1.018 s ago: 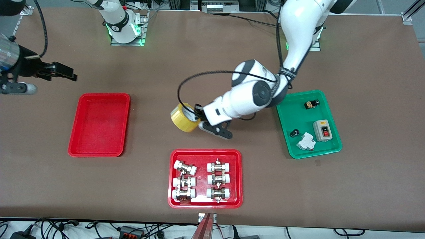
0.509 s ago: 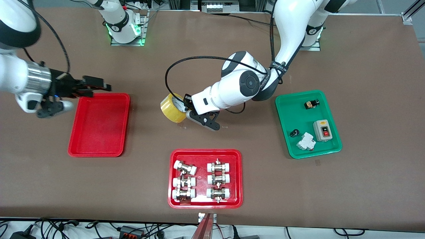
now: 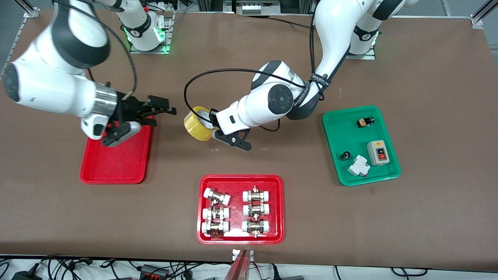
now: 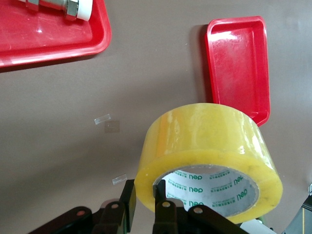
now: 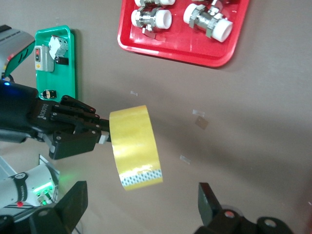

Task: Left arm passes tape to right arm into tray
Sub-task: 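Hold the tape with the left gripper while the right gripper reaches it, then grasp the tape with the right gripper while the left gripper releases it, then lower the tape into the red tray while the left gripper withdraws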

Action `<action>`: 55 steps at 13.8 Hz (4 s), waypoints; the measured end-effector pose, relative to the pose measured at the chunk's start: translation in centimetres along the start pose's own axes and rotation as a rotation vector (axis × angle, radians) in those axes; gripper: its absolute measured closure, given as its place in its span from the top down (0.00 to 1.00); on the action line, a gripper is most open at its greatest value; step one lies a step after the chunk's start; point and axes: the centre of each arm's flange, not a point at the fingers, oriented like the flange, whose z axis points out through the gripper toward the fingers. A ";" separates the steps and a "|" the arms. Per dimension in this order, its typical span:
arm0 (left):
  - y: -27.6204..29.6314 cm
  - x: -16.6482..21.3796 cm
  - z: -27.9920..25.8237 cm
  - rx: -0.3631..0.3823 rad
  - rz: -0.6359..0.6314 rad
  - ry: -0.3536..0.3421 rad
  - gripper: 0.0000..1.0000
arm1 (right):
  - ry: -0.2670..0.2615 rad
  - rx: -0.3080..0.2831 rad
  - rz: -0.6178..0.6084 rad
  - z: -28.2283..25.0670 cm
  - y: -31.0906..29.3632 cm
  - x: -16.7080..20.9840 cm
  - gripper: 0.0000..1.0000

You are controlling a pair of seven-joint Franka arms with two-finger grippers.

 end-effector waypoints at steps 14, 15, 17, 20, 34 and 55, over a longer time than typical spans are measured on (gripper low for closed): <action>-0.2 -0.4 2.0 0.030 0.001 -0.018 0.20 | 0.023 -0.005 -0.051 8.0 0.1 0.6 1.00; -0.2 -0.4 2.0 0.030 0.001 -0.019 0.20 | 0.024 -0.006 -0.049 8.1 0.2 0.6 1.00; -0.1 -0.5 2.2 0.030 0.003 -0.021 0.20 | 0.024 -0.010 -0.042 8.5 0.6 0.4 1.00; 0.0 -0.6 2.4 0.031 0.004 -0.023 0.20 | 0.024 -0.017 -0.042 9.6 0.6 0.2 1.00; -0.3 0.7 0.5 0.142 0.095 0.051 0.42 | 0.032 -0.008 -0.061 9.8 -0.1 0.2 0.57; -27.7 -4.0 -40.0 0.602 -0.367 -0.112 1.00 | -0.037 0.160 -0.187 5.4 38.0 -7.8 0.55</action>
